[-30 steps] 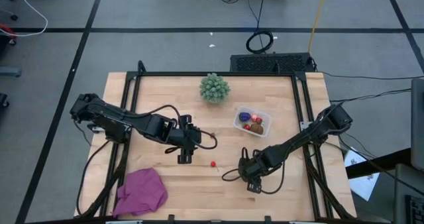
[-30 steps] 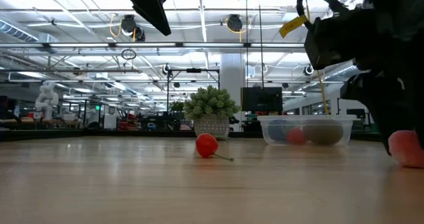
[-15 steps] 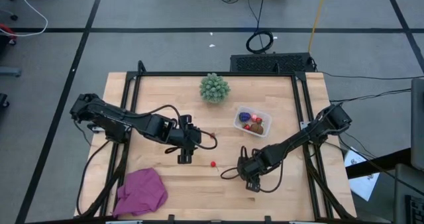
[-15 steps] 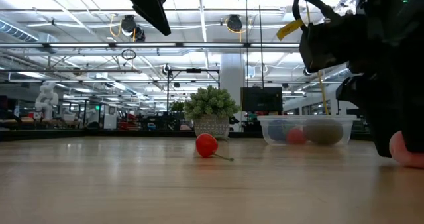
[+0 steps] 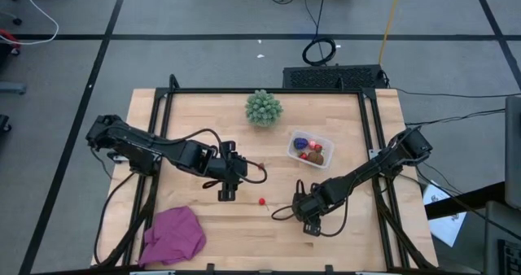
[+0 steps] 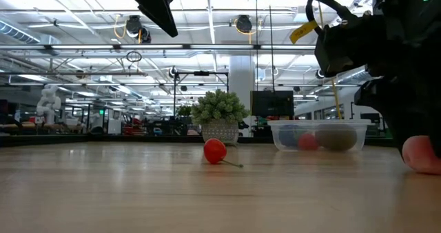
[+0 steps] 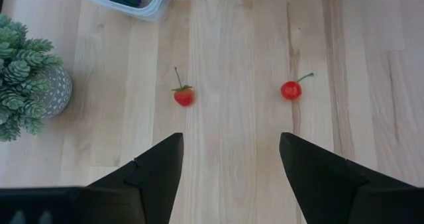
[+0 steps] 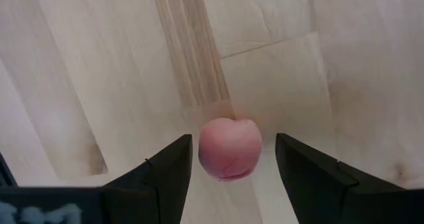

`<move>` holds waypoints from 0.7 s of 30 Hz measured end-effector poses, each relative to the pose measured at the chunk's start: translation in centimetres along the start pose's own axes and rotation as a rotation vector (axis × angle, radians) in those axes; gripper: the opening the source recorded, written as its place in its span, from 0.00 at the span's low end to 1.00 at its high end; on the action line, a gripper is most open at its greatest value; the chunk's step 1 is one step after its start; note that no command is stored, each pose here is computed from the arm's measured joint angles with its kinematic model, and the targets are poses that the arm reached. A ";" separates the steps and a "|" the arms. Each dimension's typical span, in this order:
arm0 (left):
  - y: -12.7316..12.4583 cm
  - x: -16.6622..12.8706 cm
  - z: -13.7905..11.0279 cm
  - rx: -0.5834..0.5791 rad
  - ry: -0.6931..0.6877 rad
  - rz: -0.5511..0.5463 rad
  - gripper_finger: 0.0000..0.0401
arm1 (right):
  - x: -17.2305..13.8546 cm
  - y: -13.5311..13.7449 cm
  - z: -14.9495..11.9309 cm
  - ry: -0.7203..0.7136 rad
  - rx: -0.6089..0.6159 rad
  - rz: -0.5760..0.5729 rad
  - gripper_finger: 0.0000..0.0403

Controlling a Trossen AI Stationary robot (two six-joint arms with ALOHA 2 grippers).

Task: Pick and placing Produce into tupperware
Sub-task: Put the pink peach into the transparent bin

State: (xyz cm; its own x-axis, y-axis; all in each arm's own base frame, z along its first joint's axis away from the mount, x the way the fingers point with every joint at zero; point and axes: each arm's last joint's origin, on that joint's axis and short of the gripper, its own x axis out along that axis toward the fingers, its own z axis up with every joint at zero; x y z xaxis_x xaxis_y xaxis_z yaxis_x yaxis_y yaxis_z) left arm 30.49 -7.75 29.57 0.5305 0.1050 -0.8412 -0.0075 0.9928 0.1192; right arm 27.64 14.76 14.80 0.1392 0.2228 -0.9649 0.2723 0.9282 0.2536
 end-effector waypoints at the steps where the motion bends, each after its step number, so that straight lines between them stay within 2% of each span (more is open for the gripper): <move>1: 0.0 0.0 0.0 0.000 0.000 0.000 0.64 | 0.0 0.0 0.0 0.000 0.001 0.000 0.52; 8: 0.0 0.0 0.0 0.000 0.000 0.000 0.64 | 0.1 0.0 0.0 -0.003 0.011 -0.003 0.50; 17: 0.0 0.0 0.0 0.000 0.000 0.000 0.64 | 0.9 -0.9 -0.7 -0.002 0.037 -0.006 0.31; 21: 0.0 0.0 0.0 0.000 0.000 0.000 0.64 | 0.9 -0.9 -0.7 -0.006 0.030 0.001 0.27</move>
State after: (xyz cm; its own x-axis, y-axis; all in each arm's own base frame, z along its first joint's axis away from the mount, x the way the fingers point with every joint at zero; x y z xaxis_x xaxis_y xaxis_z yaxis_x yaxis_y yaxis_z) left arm 30.49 -7.75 29.57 0.5305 0.1050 -0.8412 -0.0078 0.9929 0.1190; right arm 26.89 14.35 13.62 0.1455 0.2214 -0.9643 0.3006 0.9187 0.2563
